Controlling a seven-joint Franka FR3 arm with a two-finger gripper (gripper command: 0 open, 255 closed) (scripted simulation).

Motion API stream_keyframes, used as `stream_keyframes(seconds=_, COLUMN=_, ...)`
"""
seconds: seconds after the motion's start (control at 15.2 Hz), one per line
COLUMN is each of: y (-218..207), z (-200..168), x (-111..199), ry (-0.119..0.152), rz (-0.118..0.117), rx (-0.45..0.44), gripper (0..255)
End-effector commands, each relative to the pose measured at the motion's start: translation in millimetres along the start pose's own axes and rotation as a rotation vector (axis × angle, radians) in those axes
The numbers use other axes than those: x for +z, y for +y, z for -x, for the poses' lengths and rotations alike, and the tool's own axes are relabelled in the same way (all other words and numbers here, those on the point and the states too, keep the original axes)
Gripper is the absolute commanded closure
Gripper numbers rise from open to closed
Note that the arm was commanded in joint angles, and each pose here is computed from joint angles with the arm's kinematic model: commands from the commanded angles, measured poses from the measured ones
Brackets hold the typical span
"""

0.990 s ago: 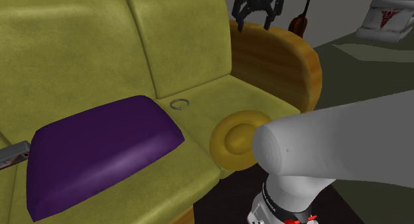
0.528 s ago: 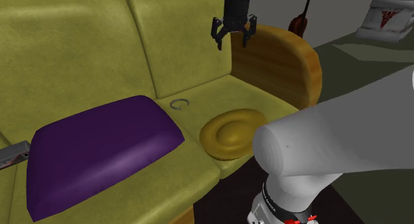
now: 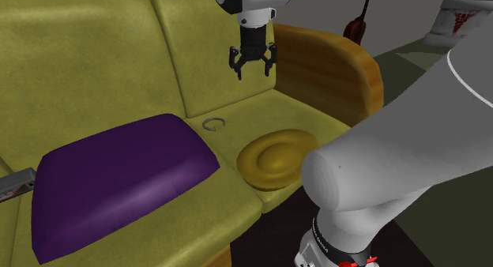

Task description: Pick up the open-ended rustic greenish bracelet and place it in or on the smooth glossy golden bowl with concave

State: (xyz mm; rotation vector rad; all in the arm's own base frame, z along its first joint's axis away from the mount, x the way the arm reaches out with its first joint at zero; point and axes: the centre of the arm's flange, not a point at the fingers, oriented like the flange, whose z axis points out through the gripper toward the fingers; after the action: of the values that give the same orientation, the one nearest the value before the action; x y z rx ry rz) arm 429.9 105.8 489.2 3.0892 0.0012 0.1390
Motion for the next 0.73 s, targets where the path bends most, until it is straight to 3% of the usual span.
stream_keyframes(seconds=0.0, y=-13, z=-13, x=23, ry=-0.017, rz=0.002, rx=0.002, gripper=0)
stream_keyframes(seconds=0.66, y=-91, z=-62, x=126, ry=-0.101, rz=0.015, rx=0.008, gripper=0)
